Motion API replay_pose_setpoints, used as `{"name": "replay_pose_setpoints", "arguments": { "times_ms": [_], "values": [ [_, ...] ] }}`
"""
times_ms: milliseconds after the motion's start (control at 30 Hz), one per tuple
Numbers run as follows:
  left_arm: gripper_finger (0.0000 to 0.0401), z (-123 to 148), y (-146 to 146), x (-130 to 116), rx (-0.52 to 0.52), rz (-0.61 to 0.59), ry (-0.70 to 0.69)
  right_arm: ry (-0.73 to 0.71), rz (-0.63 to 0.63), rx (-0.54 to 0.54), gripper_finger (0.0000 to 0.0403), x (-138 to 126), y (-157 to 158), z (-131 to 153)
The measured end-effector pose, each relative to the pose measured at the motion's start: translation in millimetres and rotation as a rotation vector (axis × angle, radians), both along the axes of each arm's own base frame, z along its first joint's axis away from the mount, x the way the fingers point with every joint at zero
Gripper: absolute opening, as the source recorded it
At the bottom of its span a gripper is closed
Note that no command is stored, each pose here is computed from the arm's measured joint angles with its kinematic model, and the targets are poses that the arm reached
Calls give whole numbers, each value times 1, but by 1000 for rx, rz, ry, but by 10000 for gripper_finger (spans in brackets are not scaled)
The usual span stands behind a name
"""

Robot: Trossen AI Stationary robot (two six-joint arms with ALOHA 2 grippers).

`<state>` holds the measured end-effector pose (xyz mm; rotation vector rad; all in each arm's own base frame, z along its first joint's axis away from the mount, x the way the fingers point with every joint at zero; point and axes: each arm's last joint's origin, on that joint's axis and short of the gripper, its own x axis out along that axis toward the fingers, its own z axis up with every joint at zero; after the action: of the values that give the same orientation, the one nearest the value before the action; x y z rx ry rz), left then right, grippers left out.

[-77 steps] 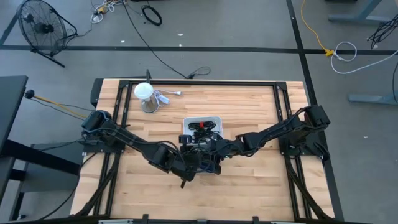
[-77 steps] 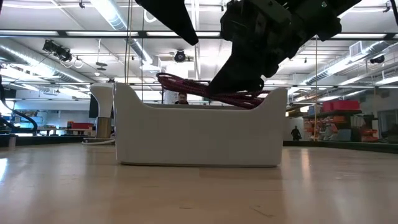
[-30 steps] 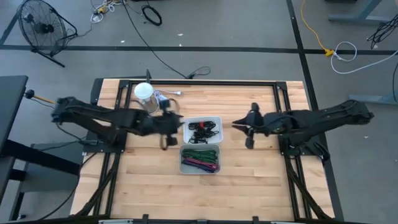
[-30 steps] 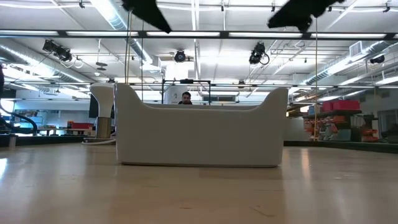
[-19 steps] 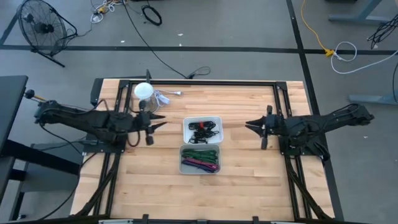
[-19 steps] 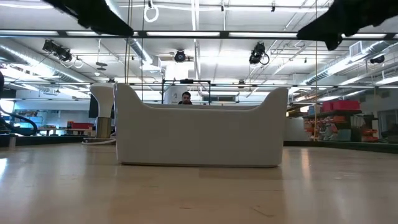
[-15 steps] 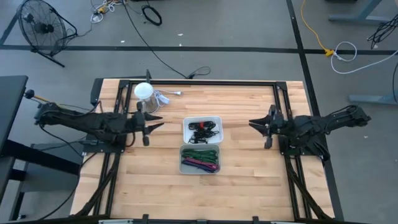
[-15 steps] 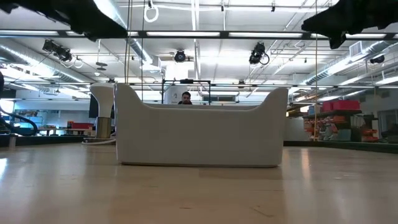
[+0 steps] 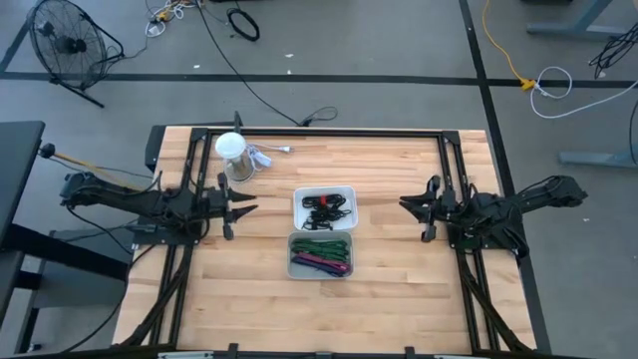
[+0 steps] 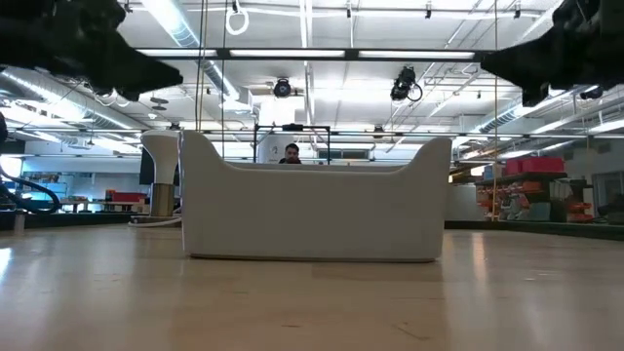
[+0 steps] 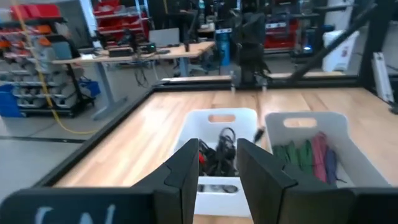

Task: Pick & Place USB Port
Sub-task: Return to Home Position

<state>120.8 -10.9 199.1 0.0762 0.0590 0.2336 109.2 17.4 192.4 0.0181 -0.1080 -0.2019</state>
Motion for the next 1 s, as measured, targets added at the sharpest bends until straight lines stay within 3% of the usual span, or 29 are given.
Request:
{"name": "replay_pose_setpoints", "arguments": {
  "times_ms": [133,400,1000],
  "values": [
    [115,-12,-1,-1,-22,-29,15,36,-3,3,59,1,0,-15],
    [115,-36,0,-2,-60,-21,77,72,23,48,59,1,1,-19],
    [115,-40,0,-3,-58,-2,101,77,3,43,58,1,0,-20]
  ]
}}
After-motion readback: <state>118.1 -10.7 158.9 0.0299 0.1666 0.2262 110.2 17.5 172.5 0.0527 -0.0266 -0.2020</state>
